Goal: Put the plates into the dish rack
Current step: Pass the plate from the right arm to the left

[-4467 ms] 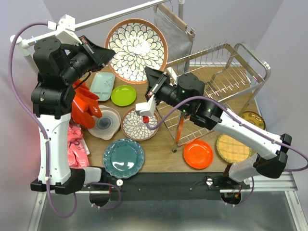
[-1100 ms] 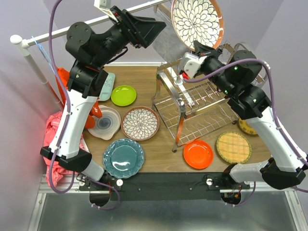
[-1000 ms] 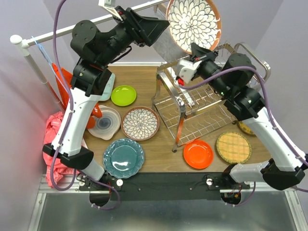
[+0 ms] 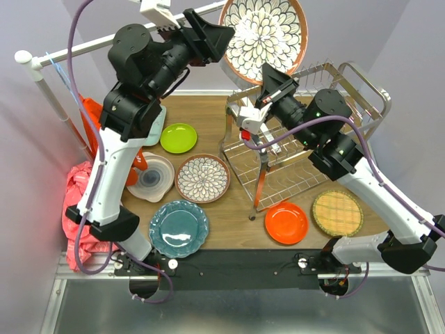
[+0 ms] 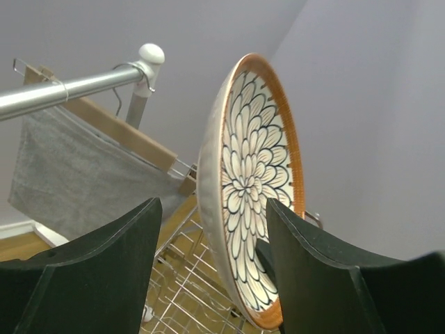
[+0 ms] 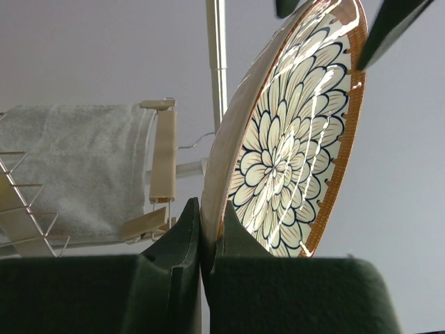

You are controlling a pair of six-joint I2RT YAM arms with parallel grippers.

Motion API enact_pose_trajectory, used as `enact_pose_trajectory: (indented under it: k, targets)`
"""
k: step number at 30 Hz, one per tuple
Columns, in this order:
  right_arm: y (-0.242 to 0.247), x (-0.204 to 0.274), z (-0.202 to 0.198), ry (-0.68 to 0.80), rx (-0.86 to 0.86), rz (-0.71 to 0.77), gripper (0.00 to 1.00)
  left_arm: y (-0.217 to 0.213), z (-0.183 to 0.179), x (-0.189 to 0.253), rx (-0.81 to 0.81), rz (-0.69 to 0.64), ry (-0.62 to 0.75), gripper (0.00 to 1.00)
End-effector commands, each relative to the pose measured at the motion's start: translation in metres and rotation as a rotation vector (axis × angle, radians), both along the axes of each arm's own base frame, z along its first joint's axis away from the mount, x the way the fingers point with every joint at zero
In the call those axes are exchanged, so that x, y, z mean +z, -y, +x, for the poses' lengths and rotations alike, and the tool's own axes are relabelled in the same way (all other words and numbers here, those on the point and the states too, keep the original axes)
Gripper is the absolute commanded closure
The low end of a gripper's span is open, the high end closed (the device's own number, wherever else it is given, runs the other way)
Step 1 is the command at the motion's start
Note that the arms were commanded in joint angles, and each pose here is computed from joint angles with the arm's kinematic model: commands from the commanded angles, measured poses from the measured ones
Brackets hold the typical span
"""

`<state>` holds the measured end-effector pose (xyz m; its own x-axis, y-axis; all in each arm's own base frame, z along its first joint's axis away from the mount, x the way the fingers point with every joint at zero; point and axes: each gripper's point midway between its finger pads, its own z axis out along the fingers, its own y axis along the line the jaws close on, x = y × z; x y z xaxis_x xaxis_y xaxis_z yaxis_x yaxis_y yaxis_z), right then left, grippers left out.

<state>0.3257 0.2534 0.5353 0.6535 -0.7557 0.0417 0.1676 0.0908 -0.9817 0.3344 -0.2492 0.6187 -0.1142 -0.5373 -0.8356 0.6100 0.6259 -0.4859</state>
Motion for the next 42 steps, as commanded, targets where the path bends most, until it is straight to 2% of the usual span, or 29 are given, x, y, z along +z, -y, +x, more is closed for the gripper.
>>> enact_pose_trajectory:
  k: [1,6,9,10,11,14,18,19,21,22,25,27,28,32,39,42]
  targets:
    - [0.032,0.082,-0.033,0.229,-0.028,0.166,0.99,0.015,0.018,-0.030,-0.019,0.067,-0.075,0.31]
    - [0.024,0.078,-0.034,0.237,-0.012,0.151,0.99,0.021,0.021,-0.035,-0.043,0.080,-0.086,0.40]
    - [0.019,0.074,-0.035,0.247,-0.006,0.131,0.99,0.022,0.024,-0.041,-0.034,0.094,-0.098,0.53]
    - [0.016,0.071,-0.034,0.248,0.001,0.124,0.99,0.020,0.024,-0.041,-0.028,0.095,-0.098,0.59]
    - [0.015,0.071,-0.035,0.253,0.004,0.123,0.99,0.019,0.024,-0.042,-0.020,0.097,-0.102,0.74]
    - [0.010,0.070,-0.036,0.269,0.013,0.112,0.99,0.014,0.023,-0.036,0.004,0.088,-0.088,1.00]
    - [0.006,0.067,-0.041,0.299,0.031,0.098,1.00,-0.001,0.015,-0.022,0.026,0.043,-0.058,1.00]
    - [0.006,0.068,-0.044,0.309,0.037,0.100,0.99,0.000,0.019,-0.030,0.021,0.034,-0.083,1.00]
    - [0.005,0.064,-0.045,0.319,0.045,0.102,0.94,-0.011,0.010,-0.012,0.008,-0.022,-0.032,1.00]
    - [0.004,0.064,-0.048,0.325,0.055,0.104,0.77,-0.011,0.013,-0.020,0.003,-0.024,-0.044,1.00]
    - [0.007,0.065,-0.052,0.338,0.062,0.122,0.40,-0.022,0.007,-0.006,-0.008,-0.081,-0.005,1.00]
    - [0.010,0.066,-0.056,0.340,0.067,0.134,0.32,-0.027,0.001,0.007,-0.024,-0.117,0.031,1.00]
    - [0.010,0.065,-0.056,0.334,0.069,0.136,0.24,-0.030,0.002,0.009,-0.022,-0.125,0.036,1.00]
    - [0.014,0.063,-0.062,0.329,0.079,0.148,0.18,-0.033,-0.008,0.028,-0.072,-0.168,0.089,1.00]
    - [0.028,0.050,-0.073,0.291,0.089,0.154,0.08,-0.052,-0.012,0.050,-0.040,-0.207,0.146,1.00]
    - [0.038,0.050,-0.079,0.241,0.106,0.217,0.06,-0.058,-0.013,0.055,-0.035,-0.203,0.170,1.00]
